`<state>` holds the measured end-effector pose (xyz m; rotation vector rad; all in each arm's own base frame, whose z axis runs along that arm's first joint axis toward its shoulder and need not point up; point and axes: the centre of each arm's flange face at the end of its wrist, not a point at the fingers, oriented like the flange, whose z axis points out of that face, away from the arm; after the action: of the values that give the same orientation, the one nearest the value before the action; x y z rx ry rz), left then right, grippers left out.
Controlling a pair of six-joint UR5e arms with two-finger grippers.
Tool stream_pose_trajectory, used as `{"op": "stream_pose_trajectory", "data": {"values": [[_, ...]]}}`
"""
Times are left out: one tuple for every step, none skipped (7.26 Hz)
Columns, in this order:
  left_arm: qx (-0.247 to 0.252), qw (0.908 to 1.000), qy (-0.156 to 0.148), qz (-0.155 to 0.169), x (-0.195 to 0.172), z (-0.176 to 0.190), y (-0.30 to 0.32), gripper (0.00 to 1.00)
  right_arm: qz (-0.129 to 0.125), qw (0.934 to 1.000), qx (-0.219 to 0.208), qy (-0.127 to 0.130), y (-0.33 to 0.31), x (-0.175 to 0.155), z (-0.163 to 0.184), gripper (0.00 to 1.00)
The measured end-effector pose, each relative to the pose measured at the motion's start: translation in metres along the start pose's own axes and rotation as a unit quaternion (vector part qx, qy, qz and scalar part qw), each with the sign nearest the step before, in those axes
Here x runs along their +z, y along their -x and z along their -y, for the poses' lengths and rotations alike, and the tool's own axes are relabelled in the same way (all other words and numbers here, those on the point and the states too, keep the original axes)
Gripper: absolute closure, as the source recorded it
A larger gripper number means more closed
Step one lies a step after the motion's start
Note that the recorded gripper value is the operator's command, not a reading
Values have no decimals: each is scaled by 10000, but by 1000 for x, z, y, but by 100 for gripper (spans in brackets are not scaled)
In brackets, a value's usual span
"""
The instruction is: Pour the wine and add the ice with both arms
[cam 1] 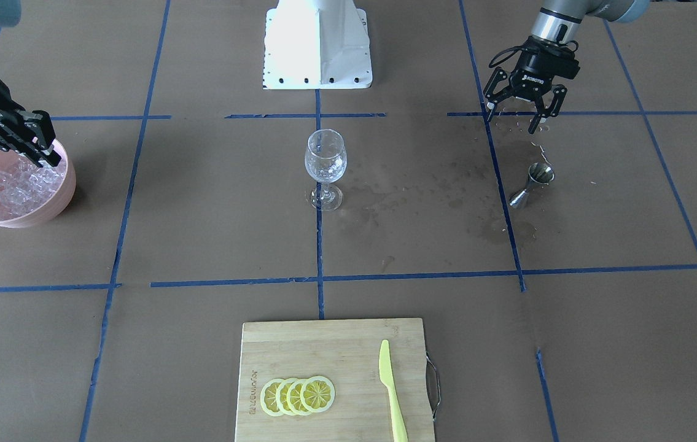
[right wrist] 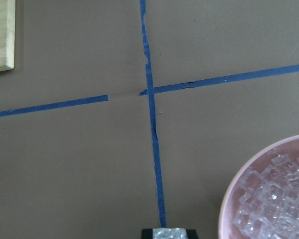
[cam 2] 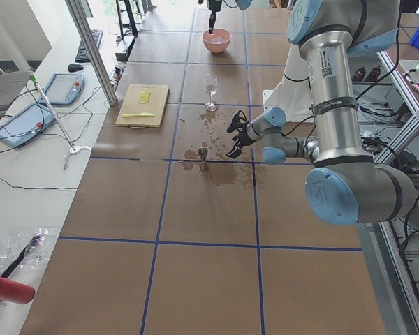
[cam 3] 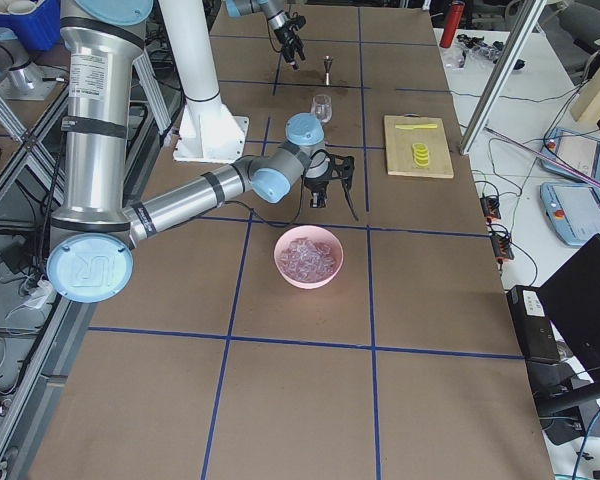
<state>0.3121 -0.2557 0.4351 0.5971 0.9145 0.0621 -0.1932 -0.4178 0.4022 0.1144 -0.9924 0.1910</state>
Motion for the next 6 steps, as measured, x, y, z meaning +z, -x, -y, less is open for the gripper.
{"op": "stream_pose_trajectory", "data": {"values": [[202, 9996, 182, 79, -12, 23, 3, 1, 77, 9999, 86, -3, 22, -2, 8, 100], [485, 9982, 278, 203, -22, 50, 13, 0, 147, 9997, 188, 19, 52, -3, 16, 100], [761, 9959, 337, 346, -28, 82, 27, 0, 235, 9993, 282, 72, 85, -1, 18, 100], [1086, 9920, 355, 540, -32, 122, 44, 0, 344, 9987, 351, 143, 115, 3, 14, 100], [1405, 9859, 408, 816, -35, 168, 64, 0, 463, 9979, 392, 220, 143, 8, 7, 100], [1547, 9811, 534, 1036, -37, 207, 90, 0, 568, 9970, 446, 282, 173, 13, 0, 100]]}}
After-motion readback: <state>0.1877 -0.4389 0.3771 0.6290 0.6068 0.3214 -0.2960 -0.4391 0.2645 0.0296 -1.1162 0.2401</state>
